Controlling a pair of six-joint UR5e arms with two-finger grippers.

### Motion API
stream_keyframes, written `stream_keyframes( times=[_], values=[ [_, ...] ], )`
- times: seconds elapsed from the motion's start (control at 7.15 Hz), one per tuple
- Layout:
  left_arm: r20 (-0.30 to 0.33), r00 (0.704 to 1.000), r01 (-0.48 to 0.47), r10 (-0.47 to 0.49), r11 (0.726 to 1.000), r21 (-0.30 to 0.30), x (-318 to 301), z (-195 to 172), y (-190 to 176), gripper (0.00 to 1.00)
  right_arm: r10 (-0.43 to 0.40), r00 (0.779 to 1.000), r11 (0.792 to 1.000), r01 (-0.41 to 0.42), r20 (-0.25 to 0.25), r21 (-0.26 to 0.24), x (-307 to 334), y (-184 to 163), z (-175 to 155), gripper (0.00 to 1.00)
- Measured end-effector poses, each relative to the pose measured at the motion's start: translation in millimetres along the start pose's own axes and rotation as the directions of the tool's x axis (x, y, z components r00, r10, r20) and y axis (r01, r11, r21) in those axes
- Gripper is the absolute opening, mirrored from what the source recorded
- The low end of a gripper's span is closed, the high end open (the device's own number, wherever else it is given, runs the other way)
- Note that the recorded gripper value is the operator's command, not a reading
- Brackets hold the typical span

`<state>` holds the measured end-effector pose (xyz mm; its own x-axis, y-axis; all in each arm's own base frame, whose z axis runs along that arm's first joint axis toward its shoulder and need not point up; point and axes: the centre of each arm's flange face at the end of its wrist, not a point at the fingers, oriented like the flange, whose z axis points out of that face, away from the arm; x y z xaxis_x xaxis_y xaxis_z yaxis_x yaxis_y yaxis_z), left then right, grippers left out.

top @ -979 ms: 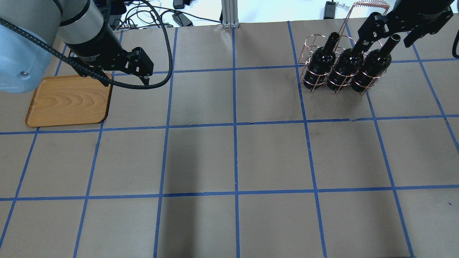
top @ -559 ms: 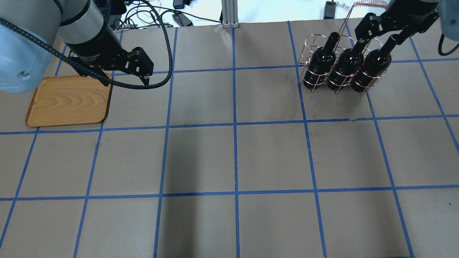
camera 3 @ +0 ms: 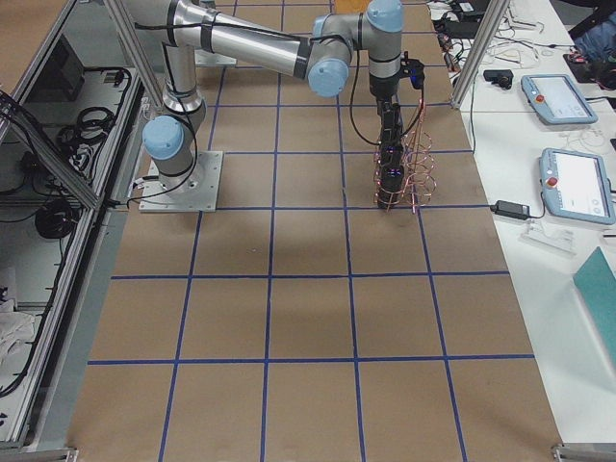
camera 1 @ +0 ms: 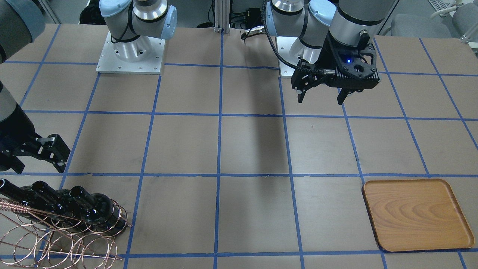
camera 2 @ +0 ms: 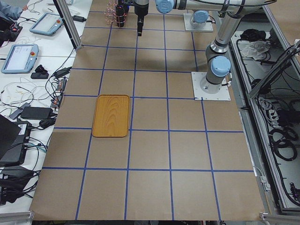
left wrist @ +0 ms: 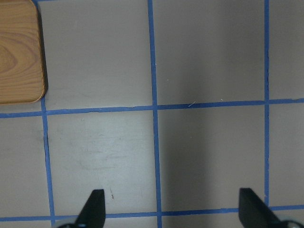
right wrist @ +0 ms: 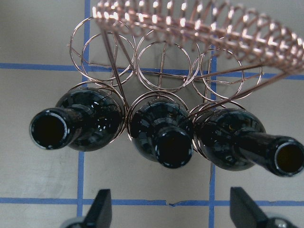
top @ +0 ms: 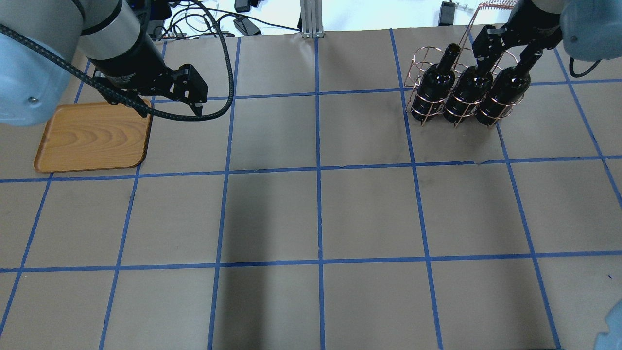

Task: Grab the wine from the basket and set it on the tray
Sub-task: 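Lower the right gripper over the wine bottles in the copper rack, then close the right gripper on the neck of the bottle farthest along the rack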

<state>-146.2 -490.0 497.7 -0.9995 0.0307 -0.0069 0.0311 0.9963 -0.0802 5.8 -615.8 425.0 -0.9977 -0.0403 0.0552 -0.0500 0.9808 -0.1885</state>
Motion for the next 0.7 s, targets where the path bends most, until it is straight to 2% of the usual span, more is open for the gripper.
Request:
stream_keyframes(
  times=[0.28,0.42,0.7],
  values=[
    [-0.001,1.000,0.000,0.000,1.000,0.000,0,0,0,1.00,-0.006,1.000,1.000,0.007,-0.005,0.018,2,-7,11,0.80],
    [0.000,1.000,0.000,0.000,1.000,0.001,0,0,0,1.00,-0.015,1.000,0.999,0.016,-0.009,0.034,3,-11,15,0.74],
    [0.000,1.000,0.000,0.000,1.000,0.006,0,-1,0,1.00,-0.021,1.000,0.999,0.021,-0.012,0.042,4,-15,22,0.74]
  ],
)
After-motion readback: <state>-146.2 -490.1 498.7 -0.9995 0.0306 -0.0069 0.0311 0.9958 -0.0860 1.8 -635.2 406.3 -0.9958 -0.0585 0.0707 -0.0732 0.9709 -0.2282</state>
